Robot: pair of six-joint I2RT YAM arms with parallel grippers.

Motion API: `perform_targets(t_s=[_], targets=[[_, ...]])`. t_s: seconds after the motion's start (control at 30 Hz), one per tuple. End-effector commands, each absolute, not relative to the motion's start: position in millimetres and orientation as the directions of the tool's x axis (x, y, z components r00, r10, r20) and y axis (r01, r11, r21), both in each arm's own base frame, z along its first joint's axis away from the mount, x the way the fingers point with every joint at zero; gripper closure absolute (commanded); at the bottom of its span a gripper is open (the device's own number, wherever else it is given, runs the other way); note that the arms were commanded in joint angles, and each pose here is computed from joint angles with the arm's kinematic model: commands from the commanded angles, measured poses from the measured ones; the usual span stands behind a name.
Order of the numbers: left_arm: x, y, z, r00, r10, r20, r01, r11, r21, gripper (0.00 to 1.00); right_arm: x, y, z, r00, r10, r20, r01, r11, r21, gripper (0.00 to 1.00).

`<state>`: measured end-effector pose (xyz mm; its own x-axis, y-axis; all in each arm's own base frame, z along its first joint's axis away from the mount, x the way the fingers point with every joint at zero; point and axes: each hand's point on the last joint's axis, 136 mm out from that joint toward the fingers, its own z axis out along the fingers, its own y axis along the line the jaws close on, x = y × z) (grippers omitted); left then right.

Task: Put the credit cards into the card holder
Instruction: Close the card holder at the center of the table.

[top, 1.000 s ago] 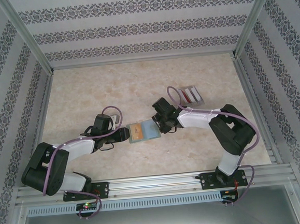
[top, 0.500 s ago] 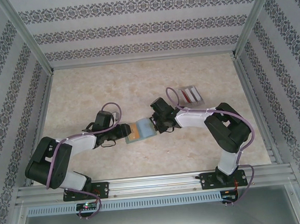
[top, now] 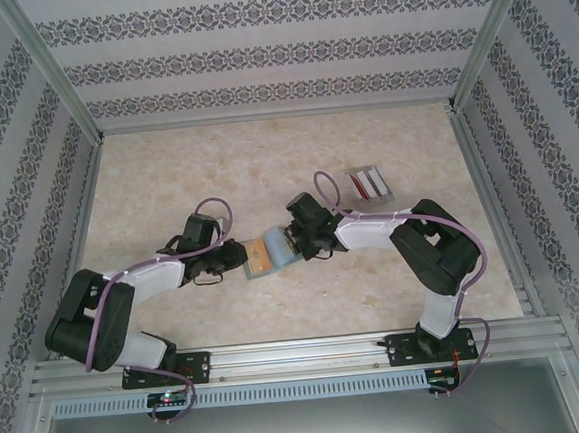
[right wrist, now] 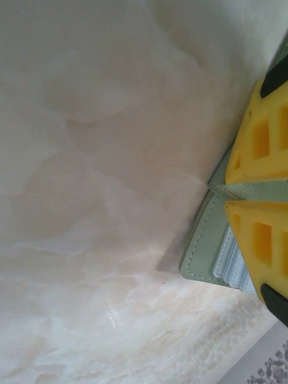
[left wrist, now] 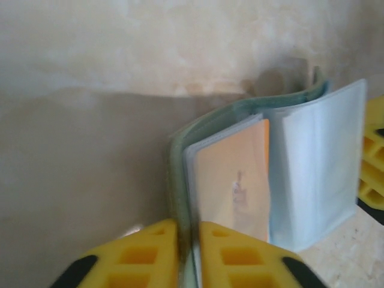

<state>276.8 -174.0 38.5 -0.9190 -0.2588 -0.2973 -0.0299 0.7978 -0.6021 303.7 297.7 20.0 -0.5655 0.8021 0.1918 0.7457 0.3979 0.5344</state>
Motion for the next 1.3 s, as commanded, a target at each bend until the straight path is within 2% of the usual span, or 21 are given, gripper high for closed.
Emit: perform_targets(t_s=[0.0, 0.03, 0.13, 0.3, 0.53, 0.6, 0.7, 0.77, 0.83, 0.93, 1.03, 1.1, 1.17, 1.27], targets=[[271.2, -192.0, 63.3, -0.93, -0.202, -0.305, 0.045, 0.764, -0.643, 0.96, 275.3, 298.6, -6.8, -0.634, 0.75, 0.19, 0.73, 0.498, 0.469, 0.89], [270.6, -191.3, 65.3, -0.931, -0.2, -0.304, 0.044, 0.768, -0.639, 1.0, 275.3, 295.0, -7.4, -0.636, 0.75, 0.181, 0.727, 0.504, 0.467, 0.93], [267.9, -188.7, 69.2, -0.932, -0.203, -0.301, 0.035, 0.774, -0.632, 1.0, 280.8, 287.2, -0.7, -0.677, 0.727, 0.118, 0.679, 0.554, 0.481, 1.0], [264.8, -186.6, 79.0, -0.93, -0.219, -0.294, 0.018, 0.772, -0.635, 1.0, 290.7, 288.3, 18.2, -0.78, 0.626, 0.029, 0.553, 0.665, 0.502, 1.0], [258.9, -172.3, 84.2, -0.94, -0.22, -0.26, -0.039, 0.828, -0.559, 1.0, 298.2, 283.4, 50.5, -0.875, 0.466, -0.128, 0.356, 0.801, 0.482, 1.0], [258.5, -170.1, 87.0, -0.94, -0.219, -0.261, -0.042, 0.836, -0.548, 1.0, 298.8, 288.4, 55.9, -0.902, 0.413, -0.125, 0.299, 0.806, 0.511, 1.0], [255.9, -165.1, 87.8, -0.944, -0.204, -0.259, -0.043, 0.856, -0.515, 1.0, 293.6, 305.6, 61.5, -0.951, 0.305, -0.047, 0.218, 0.771, 0.598, 1.0], [254.0, -162.5, 89.5, -0.948, -0.19, -0.257, -0.039, 0.867, -0.497, 1.0, 287.8, 315.5, 71.6, -0.981, 0.186, -0.047, 0.113, 0.756, 0.645, 0.88], [252.7, -160.5, 91.6, -0.95, -0.178, -0.256, -0.034, 0.875, -0.483, 1.0, 281.2, 317.1, 83.6, -0.989, 0.005, -0.146, -0.09, 0.766, 0.637, 0.77], [250.3, -159.3, 95.0, -0.954, -0.161, -0.254, -0.023, 0.88, -0.474, 1.0, 272.6, 305.7, 89.6, -0.907, -0.234, -0.35, -0.397, 0.757, 0.52, 0.62], [248.5, -157.5, 92.9, -0.957, -0.138, -0.255, -0.007, 0.89, -0.455, 1.0, 270.9, 292.6, 84.1, -0.728, -0.481, -0.488, -0.655, 0.697, 0.29, 0.63], [247.8, -157.1, 92.0, -0.96, -0.131, -0.248, -0.005, 0.892, -0.451, 1.0, 262.6, 292.7, 75.3, -0.576, -0.63, -0.521, -0.793, 0.584, 0.171, 0.62], [247.6, -159.3, 92.8, -0.962, -0.123, -0.243, 0.003, 0.888, -0.459, 1.0, 247.3, 297.2, 65.0, -0.404, -0.757, -0.513, -0.904, 0.414, 0.102, 0.59], [247.2, -160.9, 94.1, -0.966, -0.106, -0.238, 0.015, 0.889, -0.458, 1.0, 240.9, 310.5, 56.9, -0.254, -0.821, -0.512, -0.964, 0.257, 0.067, 0.57]])
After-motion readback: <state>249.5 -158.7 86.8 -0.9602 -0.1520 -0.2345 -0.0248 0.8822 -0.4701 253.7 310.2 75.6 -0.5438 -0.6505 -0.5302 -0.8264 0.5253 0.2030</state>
